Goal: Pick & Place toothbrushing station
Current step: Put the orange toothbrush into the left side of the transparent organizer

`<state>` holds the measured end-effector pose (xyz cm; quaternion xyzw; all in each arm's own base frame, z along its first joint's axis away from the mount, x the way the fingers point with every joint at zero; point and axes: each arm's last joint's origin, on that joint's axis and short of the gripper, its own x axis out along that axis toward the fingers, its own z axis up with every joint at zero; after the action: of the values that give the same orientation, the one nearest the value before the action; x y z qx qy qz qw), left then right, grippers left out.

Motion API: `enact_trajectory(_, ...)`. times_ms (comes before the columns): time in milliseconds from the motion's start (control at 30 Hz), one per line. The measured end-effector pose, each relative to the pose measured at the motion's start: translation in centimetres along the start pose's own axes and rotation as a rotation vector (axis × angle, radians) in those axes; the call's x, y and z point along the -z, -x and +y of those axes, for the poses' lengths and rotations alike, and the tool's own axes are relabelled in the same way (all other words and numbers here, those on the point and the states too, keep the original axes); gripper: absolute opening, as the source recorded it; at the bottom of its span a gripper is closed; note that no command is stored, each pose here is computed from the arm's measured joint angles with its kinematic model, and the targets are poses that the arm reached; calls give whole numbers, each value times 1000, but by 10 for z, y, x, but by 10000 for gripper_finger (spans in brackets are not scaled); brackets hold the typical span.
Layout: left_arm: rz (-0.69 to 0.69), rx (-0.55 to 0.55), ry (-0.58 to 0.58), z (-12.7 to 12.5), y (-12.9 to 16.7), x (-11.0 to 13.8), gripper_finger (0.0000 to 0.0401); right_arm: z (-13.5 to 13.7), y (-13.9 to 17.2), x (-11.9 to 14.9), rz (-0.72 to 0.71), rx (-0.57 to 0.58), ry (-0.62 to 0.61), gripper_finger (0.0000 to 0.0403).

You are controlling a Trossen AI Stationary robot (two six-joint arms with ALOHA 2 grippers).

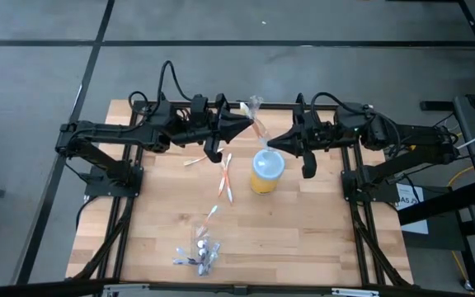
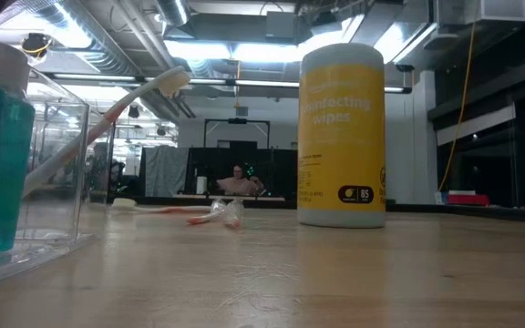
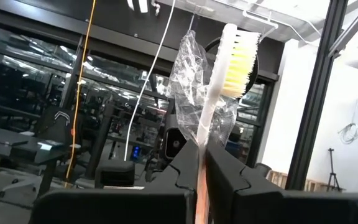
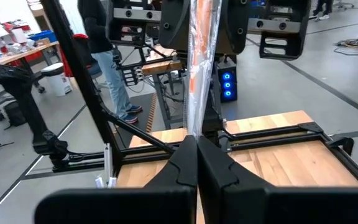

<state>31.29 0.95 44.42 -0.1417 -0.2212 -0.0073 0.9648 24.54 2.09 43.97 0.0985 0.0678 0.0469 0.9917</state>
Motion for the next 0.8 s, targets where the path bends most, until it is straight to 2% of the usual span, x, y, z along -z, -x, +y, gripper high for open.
enact_trajectory(200,-12,-2,2,0,0,-1,0,3,0,-7,-60,-79,13,9)
enact_trajectory(567,-27,-1,-9,-2,3,-7,0,4,0,-9,-81,-91,2,47)
enact_trajectory(800,-17,-41,-34,-2,7,-12,1,7,3,-17,-156,-136,10,63)
